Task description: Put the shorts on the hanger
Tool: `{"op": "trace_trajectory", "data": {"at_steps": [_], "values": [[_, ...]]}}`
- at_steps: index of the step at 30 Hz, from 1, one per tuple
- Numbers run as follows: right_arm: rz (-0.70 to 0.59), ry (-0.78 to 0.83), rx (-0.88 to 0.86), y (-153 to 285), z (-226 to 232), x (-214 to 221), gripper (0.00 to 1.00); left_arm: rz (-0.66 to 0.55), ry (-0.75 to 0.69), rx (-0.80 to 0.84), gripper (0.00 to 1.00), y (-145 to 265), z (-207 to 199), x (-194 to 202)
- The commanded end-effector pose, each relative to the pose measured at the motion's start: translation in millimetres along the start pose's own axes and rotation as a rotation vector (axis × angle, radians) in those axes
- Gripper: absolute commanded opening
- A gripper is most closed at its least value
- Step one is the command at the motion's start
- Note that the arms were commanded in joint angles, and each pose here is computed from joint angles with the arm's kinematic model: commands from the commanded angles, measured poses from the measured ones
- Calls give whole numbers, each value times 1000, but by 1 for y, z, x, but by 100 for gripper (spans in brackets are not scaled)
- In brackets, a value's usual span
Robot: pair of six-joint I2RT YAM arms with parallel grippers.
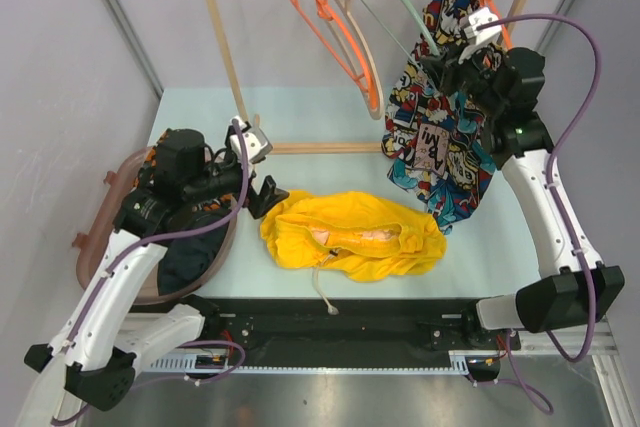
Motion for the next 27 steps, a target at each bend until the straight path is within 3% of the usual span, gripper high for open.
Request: {"op": "trace_trajectory", "data": {"at_steps": [1,8,15,21,25,27], "values": [[-39,36,10,34,4,-34,0,17,22,-36,100,-5,10,5],[94,-23,13,81,25,-19,0,-8,84,-18,100,-17,9,11],[419,-78,95,140,37,41,0,-4,129,-15,100,-23,11,16],[608,-86,59,204,69,76,0,-30,196,26,100,-26,4,29],[588,-57,-81,234,103,74,0,-55,200,52,100,-25,-2,34],[509,-11,-244,250,133,67,0,-62,172,68,100,-22,-5,38]]}}
Point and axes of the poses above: each gripper's point midway between its finger pads, its own y axis back along the fingers, its own z axis along the line the jaws close on, x = y × z, the point moved 1 cm from there along y, back along the fingers, and after that the axes turned 11 degrees about y, right-handed, at the moved point
